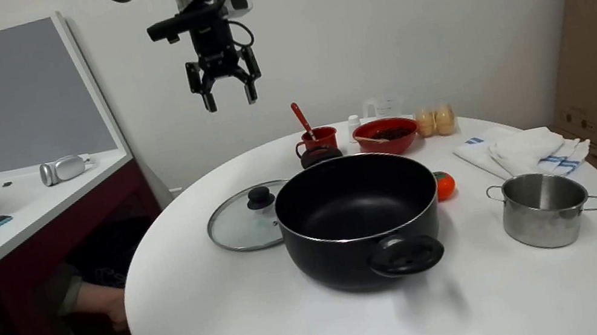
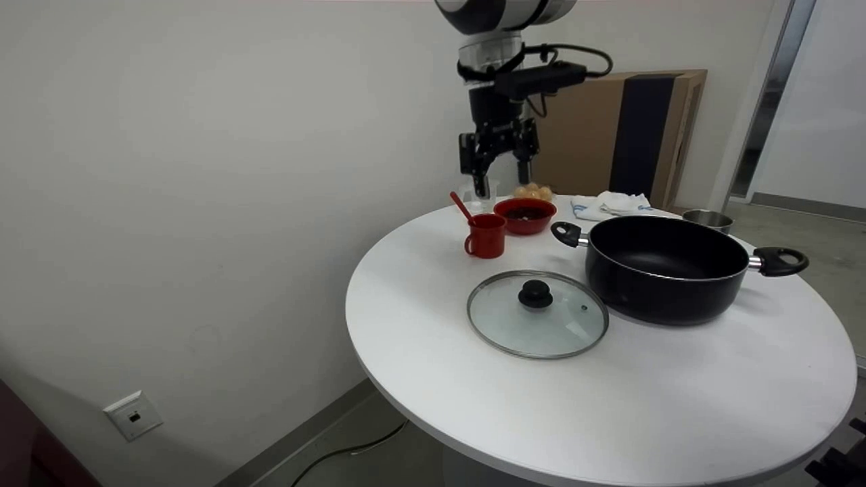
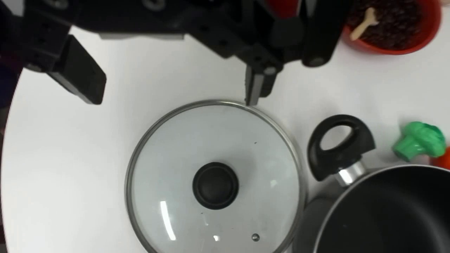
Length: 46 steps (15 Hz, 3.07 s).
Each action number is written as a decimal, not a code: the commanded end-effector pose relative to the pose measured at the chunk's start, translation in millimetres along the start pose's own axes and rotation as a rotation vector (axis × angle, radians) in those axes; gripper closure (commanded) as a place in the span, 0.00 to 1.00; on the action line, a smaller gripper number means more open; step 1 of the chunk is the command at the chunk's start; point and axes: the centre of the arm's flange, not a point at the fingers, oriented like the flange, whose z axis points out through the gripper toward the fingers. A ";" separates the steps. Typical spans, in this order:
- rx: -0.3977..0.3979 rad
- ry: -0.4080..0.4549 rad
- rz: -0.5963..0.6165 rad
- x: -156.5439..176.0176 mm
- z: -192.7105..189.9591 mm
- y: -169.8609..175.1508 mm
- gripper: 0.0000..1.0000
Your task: Uncover the pot and place the tomato and broccoli toys inside then cover it up again
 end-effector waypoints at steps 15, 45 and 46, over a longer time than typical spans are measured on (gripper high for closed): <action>0.040 0.152 0.398 -115.4 -17.1 297.4 0.00; -0.123 0.202 0.543 -55.1 113.5 379.8 0.00; -0.117 0.201 0.543 -52.5 116.1 383.9 0.00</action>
